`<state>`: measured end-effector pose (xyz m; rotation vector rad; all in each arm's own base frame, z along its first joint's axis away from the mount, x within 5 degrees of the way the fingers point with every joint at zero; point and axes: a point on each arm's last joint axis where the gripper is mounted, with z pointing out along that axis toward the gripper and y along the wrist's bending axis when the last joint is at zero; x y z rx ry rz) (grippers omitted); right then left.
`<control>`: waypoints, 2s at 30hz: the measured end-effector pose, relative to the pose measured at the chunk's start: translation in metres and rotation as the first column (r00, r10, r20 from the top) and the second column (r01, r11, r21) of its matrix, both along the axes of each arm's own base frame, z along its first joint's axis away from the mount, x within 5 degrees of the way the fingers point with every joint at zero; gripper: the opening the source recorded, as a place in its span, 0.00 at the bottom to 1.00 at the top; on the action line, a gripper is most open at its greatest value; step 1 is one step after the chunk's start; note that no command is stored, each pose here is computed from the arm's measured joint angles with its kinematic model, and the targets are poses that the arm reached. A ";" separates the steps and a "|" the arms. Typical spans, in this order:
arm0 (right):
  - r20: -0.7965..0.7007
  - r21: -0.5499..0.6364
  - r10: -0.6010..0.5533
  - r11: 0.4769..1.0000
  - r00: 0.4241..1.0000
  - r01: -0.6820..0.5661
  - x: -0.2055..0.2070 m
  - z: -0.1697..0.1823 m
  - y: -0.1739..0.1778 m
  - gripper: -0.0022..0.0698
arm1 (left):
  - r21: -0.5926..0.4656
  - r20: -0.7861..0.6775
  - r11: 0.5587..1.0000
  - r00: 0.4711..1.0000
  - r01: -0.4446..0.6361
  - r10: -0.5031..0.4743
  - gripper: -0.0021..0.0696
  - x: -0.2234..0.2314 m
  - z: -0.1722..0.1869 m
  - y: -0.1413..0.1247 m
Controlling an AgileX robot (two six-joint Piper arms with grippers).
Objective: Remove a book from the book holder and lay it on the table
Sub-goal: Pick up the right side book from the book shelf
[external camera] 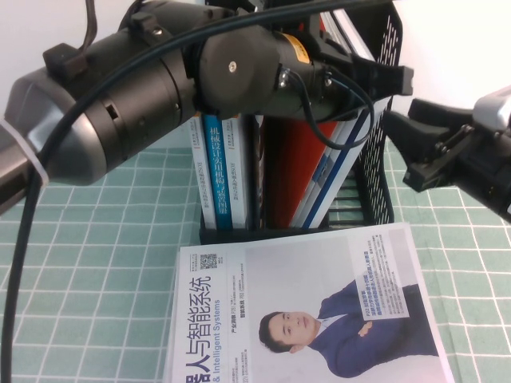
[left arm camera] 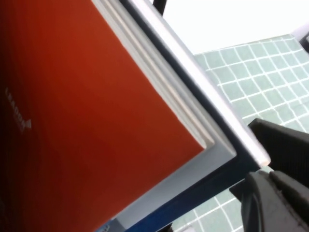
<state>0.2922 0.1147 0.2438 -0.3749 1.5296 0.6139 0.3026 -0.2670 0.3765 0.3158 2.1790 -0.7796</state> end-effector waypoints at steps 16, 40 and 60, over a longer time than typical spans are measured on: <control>0.062 0.048 0.075 0.996 0.995 -0.078 -0.003 0.009 0.005 0.54 | -0.057 0.067 0.998 0.998 -0.005 0.009 0.03 0.003 0.007 -0.002; -0.038 0.000 0.037 0.999 0.999 -0.037 0.014 0.007 0.009 0.39 | -0.004 0.059 1.000 0.998 0.023 -0.022 0.03 0.001 0.004 -0.001; -0.146 -0.129 -0.053 0.991 0.988 0.035 0.017 0.001 -0.010 0.34 | 0.078 0.010 0.995 0.998 0.064 -0.064 0.03 -0.003 -0.003 0.000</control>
